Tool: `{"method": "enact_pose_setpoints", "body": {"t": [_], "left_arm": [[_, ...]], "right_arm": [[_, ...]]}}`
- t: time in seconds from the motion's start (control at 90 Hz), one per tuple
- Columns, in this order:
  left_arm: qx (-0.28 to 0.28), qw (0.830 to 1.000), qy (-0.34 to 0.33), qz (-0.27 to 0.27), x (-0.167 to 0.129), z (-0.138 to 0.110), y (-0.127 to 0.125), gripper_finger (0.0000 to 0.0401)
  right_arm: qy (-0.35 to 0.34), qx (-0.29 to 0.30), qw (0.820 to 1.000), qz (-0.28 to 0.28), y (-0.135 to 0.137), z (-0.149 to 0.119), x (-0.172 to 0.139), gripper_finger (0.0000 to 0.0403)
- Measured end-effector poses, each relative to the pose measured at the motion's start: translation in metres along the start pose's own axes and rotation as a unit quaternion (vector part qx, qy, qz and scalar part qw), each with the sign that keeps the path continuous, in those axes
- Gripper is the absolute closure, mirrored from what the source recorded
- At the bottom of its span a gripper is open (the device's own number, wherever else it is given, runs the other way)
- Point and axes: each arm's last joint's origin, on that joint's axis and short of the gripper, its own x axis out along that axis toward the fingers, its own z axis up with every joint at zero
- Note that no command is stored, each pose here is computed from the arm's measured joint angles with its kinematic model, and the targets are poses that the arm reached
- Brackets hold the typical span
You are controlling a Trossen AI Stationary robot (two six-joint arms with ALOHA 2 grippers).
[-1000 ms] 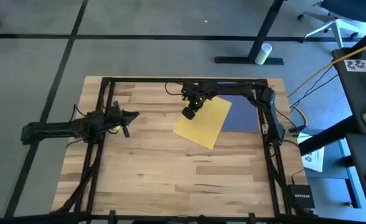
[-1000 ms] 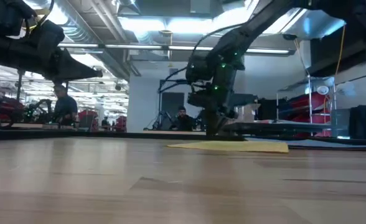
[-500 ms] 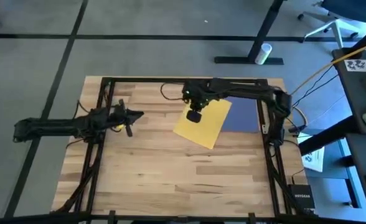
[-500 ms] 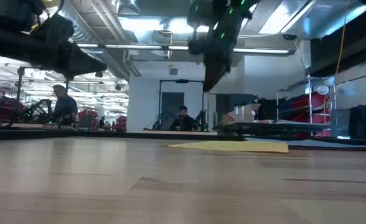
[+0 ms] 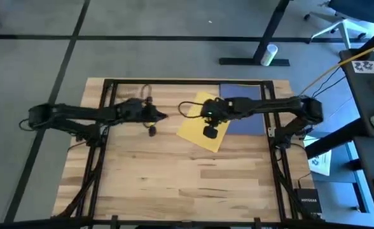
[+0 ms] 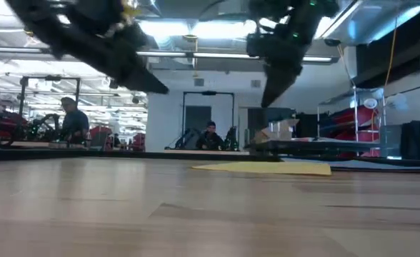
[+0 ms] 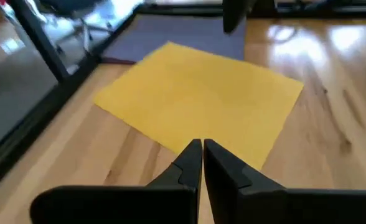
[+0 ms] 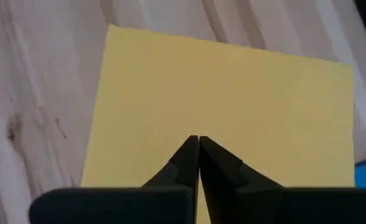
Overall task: Organize paper
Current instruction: Move the yellow paper to the top left of the table
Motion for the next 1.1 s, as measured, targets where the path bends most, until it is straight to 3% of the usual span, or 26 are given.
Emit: {"method": "enact_pose_setpoints", "body": {"t": [0.289,0.533,0.722,1.1], "left_arm": [[-0.016,0.999,0.045,-0.025,0.08,0.017,0.014,0.0401],[0.005,0.995,0.092,-0.035,0.135,0.022,0.018,0.0401],[0.017,0.992,0.117,-0.039,0.159,0.025,0.022,0.0401],[0.013,0.976,0.219,0.002,0.175,-0.002,0.029,0.0401]], "right_arm": [[-0.042,0.061,0.996,-0.05,-0.016,-0.038,-0.015,0.0403],[-0.039,0.093,0.991,-0.092,-0.029,-0.044,-0.018,0.0403],[-0.026,0.101,0.989,-0.101,-0.035,-0.046,-0.018,0.0403],[-0.022,0.103,0.989,-0.101,-0.034,-0.047,-0.018,0.0403]]}}
